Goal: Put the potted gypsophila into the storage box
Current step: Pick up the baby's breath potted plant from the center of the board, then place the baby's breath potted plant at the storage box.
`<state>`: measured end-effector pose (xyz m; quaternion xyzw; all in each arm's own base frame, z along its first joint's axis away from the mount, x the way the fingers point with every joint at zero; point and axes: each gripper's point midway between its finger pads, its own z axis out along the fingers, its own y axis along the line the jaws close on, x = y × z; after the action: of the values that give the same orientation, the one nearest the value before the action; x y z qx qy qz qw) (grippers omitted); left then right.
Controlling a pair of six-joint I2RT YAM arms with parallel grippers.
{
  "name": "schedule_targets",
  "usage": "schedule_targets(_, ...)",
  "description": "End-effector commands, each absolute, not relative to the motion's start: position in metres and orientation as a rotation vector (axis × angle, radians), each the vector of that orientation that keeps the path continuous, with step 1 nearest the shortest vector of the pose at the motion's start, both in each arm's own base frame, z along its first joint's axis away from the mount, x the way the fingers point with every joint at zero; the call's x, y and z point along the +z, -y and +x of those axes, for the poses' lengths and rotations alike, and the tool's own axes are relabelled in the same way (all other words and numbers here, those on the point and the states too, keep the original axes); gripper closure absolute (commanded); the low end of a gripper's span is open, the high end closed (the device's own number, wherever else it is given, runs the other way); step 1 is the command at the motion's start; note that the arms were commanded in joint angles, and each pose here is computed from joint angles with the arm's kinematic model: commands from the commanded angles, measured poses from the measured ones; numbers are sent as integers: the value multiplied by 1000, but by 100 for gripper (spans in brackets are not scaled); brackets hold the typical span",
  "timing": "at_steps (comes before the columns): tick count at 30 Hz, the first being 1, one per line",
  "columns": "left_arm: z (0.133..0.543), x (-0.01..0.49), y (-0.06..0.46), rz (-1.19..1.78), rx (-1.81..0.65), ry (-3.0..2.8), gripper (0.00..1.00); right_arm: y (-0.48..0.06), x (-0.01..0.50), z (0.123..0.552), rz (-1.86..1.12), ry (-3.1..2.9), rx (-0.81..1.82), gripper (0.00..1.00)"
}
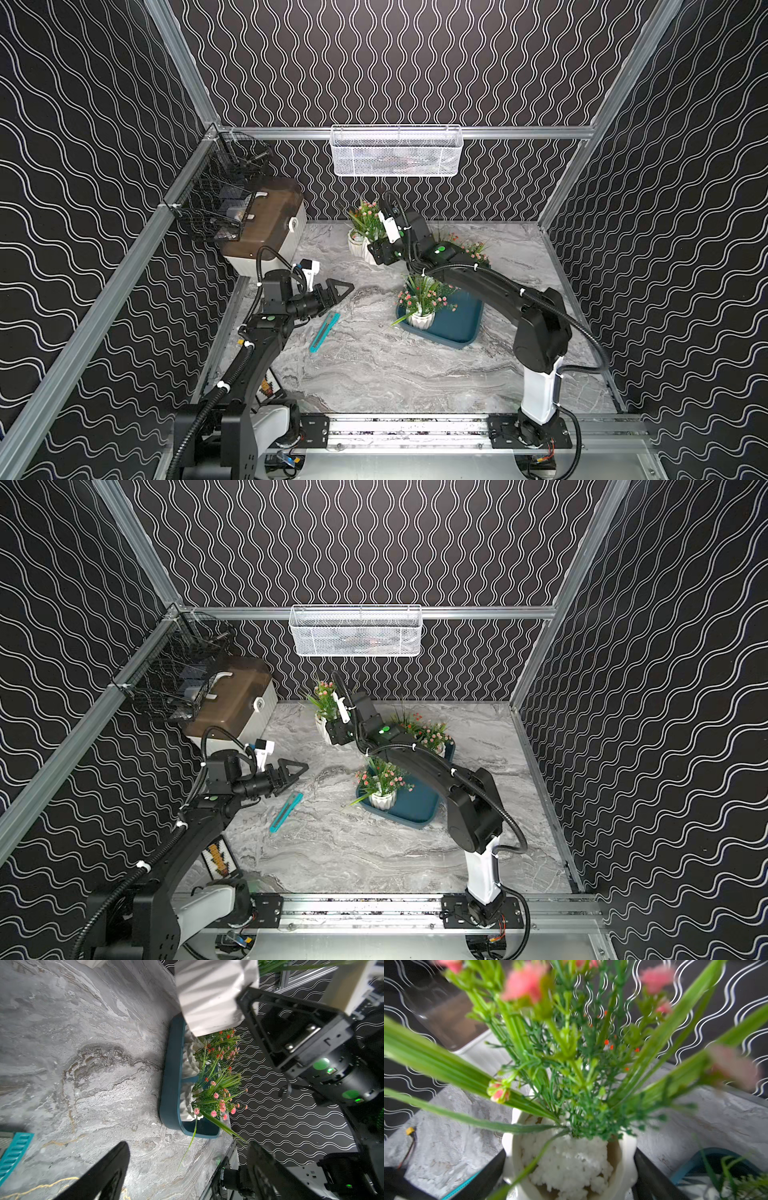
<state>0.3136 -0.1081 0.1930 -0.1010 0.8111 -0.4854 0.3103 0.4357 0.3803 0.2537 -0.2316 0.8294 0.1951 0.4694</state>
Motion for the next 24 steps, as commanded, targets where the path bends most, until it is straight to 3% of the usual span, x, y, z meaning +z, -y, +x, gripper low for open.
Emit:
schedule_targets(1,315,203,109,-222,-1293,-2098,9,-380,291,433,-541,-1930,527,24)
schedule_targets(24,313,248,122,-104,-1493,-1854,9,-310,346,380,-479,-1883,456,23)
